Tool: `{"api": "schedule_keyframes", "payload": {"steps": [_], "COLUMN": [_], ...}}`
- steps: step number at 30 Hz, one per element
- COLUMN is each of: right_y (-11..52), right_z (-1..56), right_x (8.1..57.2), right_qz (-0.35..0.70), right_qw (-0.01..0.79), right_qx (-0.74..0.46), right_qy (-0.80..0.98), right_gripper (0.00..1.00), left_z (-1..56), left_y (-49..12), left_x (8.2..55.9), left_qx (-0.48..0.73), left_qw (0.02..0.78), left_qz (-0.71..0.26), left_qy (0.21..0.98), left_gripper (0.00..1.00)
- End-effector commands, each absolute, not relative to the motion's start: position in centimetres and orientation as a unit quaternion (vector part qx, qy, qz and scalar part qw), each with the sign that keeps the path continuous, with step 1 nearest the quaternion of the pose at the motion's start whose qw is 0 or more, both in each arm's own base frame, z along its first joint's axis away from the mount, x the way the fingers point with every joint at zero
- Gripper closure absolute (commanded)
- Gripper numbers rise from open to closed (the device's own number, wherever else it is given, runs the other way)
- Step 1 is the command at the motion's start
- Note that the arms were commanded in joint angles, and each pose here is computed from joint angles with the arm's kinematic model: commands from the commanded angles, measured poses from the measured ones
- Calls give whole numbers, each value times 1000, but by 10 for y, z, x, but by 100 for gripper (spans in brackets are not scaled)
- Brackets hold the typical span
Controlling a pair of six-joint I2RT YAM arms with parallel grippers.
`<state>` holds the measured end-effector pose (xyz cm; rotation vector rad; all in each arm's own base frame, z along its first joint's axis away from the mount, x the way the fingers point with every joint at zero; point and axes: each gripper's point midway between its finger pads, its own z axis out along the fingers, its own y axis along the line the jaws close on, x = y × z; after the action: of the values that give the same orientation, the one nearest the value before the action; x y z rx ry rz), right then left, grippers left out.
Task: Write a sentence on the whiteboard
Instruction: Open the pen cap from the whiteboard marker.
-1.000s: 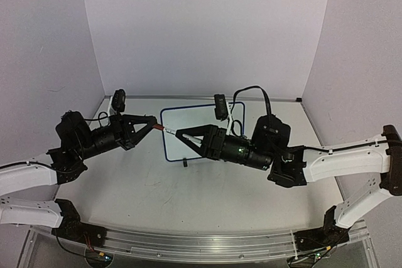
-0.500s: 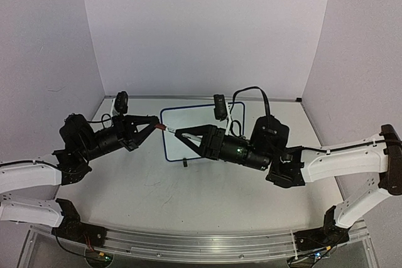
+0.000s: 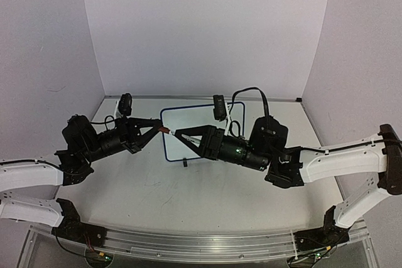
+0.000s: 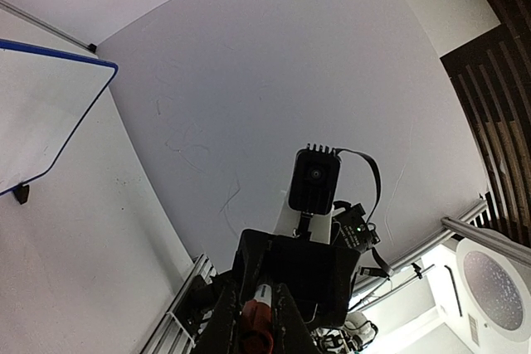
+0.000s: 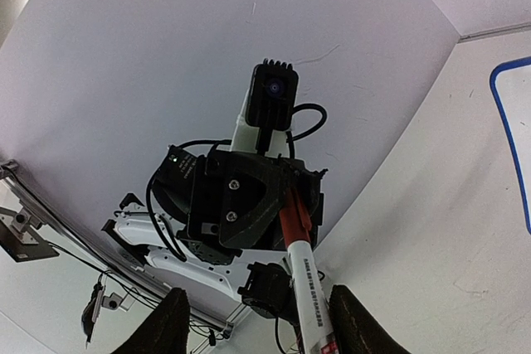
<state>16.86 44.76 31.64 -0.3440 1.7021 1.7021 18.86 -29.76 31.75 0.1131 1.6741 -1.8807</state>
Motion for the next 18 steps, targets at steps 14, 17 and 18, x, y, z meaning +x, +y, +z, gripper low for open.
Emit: {"api": "schedule_keyframes", "payload": {"steps": [14, 17, 18], "right_y": [450, 450, 450], "right_z": [335, 334, 333], "right_x": [174, 175, 175], "right_qz": [676, 676, 675], "right_qw": [358, 357, 358], "right_qx": [-111, -109, -108], "right_qy": [634, 636, 636], "right_gripper": [76, 80, 82], "left_z": [323, 324, 324], "left_y": [-302, -303, -303], "left_x": [186, 186, 186], "left_qx": [56, 58, 59], "left_qw": [313, 312, 312], "left_qz": [-707, -706, -706], "left_qy": [632, 633, 633], "left_gripper": [100, 100, 100]}}
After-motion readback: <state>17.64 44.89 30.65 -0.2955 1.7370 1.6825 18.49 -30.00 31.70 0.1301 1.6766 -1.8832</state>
